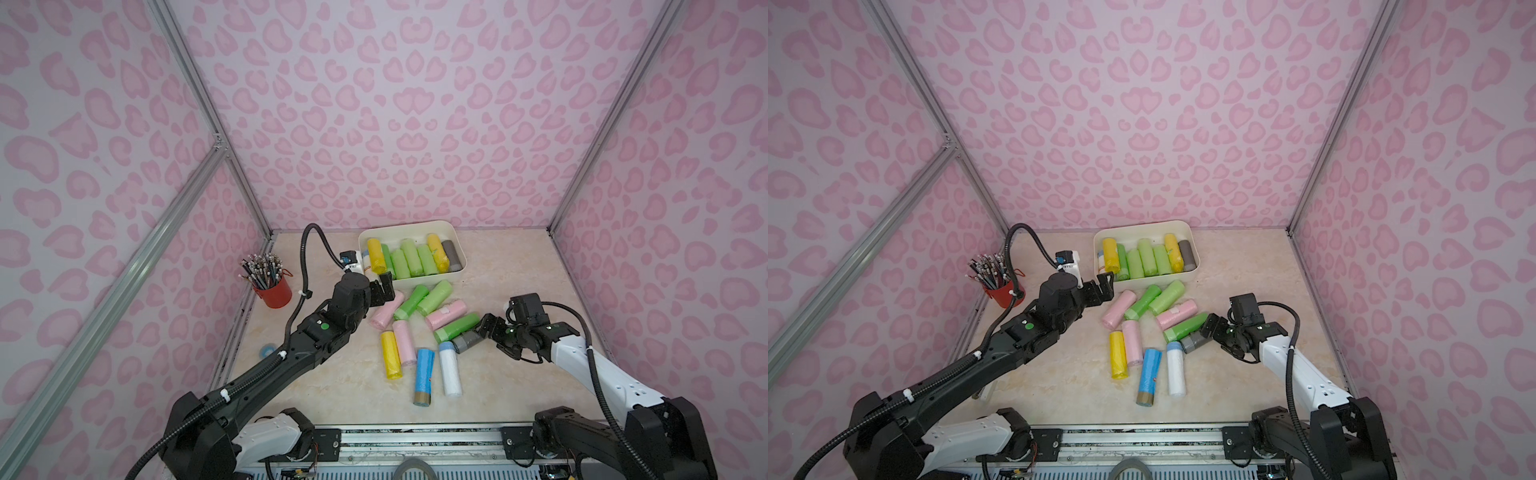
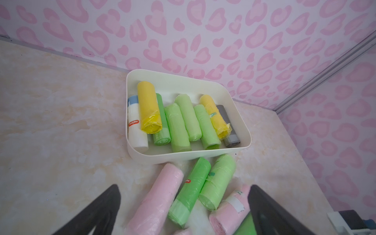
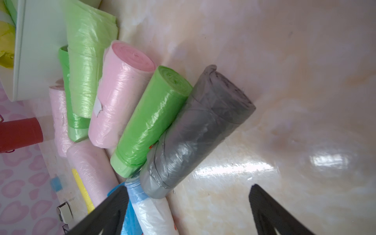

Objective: Put the roll of trash bags into the storage box
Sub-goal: Pick up the roll of trash bags from the center of the board.

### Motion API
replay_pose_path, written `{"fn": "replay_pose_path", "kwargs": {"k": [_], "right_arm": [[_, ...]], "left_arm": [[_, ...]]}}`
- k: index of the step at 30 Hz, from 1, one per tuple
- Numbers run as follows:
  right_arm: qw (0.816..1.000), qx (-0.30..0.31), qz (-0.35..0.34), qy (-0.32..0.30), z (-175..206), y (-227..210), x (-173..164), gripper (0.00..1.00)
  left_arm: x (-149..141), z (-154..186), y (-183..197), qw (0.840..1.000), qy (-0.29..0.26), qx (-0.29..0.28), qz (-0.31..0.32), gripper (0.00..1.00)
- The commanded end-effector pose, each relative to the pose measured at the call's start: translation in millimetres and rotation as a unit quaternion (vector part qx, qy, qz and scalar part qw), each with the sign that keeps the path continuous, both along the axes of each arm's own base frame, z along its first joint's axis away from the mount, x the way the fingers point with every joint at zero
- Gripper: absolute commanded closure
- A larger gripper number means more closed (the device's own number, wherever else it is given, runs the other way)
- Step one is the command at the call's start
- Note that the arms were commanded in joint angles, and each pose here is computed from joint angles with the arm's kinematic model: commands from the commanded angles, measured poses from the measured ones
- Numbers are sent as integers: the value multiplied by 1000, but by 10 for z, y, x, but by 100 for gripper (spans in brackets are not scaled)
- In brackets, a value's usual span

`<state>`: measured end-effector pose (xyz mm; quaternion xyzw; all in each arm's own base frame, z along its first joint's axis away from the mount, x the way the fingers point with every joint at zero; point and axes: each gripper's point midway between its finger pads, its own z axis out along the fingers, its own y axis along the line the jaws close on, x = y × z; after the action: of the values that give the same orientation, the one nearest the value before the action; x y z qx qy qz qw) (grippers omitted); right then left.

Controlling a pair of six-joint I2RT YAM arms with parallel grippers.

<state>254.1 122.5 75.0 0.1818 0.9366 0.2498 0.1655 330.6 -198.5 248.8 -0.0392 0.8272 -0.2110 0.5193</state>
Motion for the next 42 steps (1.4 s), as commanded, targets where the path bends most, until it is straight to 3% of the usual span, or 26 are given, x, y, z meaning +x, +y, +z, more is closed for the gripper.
{"fn": "replay_pose_path", "kwargs": {"k": [1, 10, 26, 33, 42], "right_arm": [[999, 14, -35, -2, -24, -7, 73, 1], [996, 28, -81, -2, -108, -32, 158, 20], [996, 15, -85, 17, -309, 9, 150, 30], [996, -19, -73, 45, -539, 46, 94, 32], [993, -69, -69, 64, -651, -67, 7, 43]], "left_arm": [[-33, 113, 59, 1000, -16, -24, 12, 0], [-53, 73, 68, 1000, -16, -19, 8, 0], [2, -77, 1, 1000, -1, -5, 2, 0], [25, -141, -7, 1000, 5, 2, 3, 0], [31, -173, 10, 1000, 8, 9, 5, 0]]}}
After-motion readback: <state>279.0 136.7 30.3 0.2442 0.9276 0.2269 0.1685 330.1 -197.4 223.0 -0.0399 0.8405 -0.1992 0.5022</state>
